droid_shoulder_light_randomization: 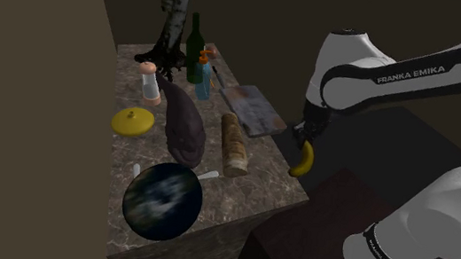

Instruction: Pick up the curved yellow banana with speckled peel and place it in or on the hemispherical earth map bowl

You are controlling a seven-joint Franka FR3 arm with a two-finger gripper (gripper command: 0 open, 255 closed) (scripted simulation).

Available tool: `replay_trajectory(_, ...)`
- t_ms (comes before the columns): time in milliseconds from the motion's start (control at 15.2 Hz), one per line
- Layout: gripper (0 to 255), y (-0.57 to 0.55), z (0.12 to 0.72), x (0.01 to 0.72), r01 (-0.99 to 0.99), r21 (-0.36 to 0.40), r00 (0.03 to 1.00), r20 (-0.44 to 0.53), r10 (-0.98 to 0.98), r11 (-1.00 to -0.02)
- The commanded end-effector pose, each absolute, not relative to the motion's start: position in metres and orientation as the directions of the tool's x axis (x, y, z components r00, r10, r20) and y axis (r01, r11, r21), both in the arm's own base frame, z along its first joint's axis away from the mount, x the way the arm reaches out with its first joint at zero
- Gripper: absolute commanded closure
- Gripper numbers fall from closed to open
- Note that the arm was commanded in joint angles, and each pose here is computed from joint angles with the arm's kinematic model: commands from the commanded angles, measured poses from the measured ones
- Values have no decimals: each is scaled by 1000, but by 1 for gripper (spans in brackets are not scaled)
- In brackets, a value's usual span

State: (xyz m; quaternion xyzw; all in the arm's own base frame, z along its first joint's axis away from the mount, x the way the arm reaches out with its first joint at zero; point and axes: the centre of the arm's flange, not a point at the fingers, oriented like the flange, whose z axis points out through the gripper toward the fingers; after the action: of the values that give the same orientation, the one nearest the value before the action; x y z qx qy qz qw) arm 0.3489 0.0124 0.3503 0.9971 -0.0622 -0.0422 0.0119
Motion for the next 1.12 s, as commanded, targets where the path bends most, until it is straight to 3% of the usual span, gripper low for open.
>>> replay_trajectory(0, 255, 13, 361, 348, -123, 29, 989, -83, -125, -992)
replay_trajectory(1056, 255, 26, 438, 351, -123, 29, 989, -83, -125, -992)
